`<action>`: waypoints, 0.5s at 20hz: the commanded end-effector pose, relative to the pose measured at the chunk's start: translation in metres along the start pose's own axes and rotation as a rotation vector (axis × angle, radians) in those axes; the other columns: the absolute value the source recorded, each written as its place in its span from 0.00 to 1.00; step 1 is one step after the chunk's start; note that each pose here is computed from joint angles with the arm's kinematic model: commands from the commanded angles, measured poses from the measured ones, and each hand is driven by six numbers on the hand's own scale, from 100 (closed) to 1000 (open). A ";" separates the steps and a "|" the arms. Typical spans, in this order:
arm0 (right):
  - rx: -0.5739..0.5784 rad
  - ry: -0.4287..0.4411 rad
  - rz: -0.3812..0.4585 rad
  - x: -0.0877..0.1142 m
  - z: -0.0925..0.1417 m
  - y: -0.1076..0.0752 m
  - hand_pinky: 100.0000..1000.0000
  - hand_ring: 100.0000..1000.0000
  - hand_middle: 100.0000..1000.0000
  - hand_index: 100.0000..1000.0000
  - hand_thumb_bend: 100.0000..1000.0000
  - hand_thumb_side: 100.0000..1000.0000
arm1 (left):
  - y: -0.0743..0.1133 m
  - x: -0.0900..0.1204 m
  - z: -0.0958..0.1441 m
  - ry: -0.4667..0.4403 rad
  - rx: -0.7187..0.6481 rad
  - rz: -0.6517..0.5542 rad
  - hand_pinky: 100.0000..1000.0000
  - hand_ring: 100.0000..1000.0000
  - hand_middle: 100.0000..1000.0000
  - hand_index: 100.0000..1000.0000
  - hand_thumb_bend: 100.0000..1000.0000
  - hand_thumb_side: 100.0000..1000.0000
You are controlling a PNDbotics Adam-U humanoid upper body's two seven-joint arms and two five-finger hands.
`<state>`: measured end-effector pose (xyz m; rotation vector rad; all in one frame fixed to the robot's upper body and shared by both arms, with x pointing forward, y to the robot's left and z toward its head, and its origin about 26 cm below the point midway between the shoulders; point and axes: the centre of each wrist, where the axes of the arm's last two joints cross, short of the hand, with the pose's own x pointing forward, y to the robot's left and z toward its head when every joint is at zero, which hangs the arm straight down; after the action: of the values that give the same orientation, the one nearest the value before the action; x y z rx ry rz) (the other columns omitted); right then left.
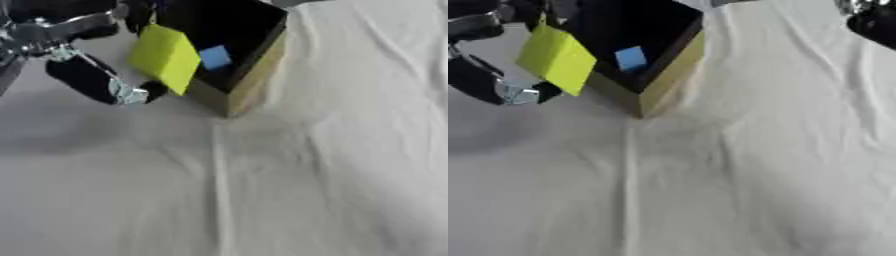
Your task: Pick up objects on the table and place them in the box.
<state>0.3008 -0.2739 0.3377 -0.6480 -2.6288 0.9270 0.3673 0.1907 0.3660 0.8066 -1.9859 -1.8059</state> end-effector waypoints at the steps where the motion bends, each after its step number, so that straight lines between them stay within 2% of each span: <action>1: -0.003 -0.031 0.011 0.006 -0.005 -0.007 0.82 0.85 0.71 0.78 0.00 0.63 | 0.014 -0.009 -0.009 0.028 0.070 -0.003 0.60 0.58 0.55 0.59 0.00 0.31; 5: -0.002 -0.040 0.005 0.007 -0.008 -0.006 0.82 0.86 0.71 0.78 0.00 0.63 | 0.017 -0.016 -0.029 0.056 0.118 -0.016 0.60 0.58 0.55 0.59 0.00 0.31; 10: -0.004 -0.054 -0.004 0.009 -0.011 -0.005 0.82 0.85 0.71 0.78 0.00 0.63 | 0.012 -0.034 -0.051 0.144 0.133 -0.048 0.61 0.59 0.56 0.59 0.00 0.30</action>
<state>0.3007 -0.2684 0.3429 -0.6204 -2.6536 0.9335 0.4203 0.1683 0.3784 0.9469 -2.0142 -1.6399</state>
